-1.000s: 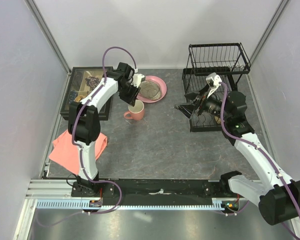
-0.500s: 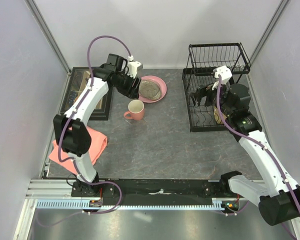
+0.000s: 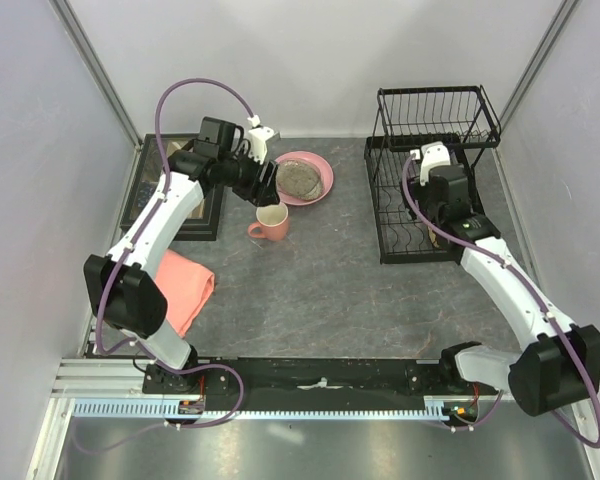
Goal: Unload the mixed dishes from the dish rack
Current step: Pick up the bowl from the dish rack.
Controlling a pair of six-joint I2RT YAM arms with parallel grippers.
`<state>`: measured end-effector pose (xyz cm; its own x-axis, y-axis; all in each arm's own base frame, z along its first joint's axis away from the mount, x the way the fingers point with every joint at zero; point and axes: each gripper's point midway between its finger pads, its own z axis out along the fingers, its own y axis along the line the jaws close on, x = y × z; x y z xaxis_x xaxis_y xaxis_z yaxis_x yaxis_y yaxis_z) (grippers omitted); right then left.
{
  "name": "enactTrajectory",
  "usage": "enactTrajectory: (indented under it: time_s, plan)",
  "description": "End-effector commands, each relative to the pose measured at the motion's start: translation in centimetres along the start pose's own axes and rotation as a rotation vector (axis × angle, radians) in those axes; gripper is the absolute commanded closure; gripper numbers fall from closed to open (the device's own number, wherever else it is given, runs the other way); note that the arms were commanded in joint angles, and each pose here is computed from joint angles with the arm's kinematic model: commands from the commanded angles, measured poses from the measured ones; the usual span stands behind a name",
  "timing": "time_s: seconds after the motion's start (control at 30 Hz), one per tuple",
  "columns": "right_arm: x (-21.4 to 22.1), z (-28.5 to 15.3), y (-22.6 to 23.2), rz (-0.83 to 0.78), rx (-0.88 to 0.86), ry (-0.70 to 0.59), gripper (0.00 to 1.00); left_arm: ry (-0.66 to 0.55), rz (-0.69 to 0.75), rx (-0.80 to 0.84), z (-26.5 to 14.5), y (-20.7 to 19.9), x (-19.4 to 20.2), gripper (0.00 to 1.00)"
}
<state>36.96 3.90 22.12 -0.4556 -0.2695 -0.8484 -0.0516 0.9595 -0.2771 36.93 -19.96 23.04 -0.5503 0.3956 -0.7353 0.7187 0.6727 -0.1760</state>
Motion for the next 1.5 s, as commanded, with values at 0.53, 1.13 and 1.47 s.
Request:
enactTrajectory:
  time_s: [0.53, 1.13, 1.47]
  plan:
    - [5.5, 4.7, -3.0, -0.328, 0.403, 0.193, 0.23, -0.040, 0.042, 0.022, -0.5, -1.2, 1.6, 0.34]
    - [6.4, 6.8, -4.1, -0.539, 0.545, 0.264, 0.57, -0.017, 0.038, 0.035, 0.5, -1.1, 3.0, 0.34]
    - [5.9, 6.5, -5.0, -0.596, 0.611, 0.268, 0.64, -0.009, 0.033, 0.042, 1.0, -1.0, 3.5, 0.34]
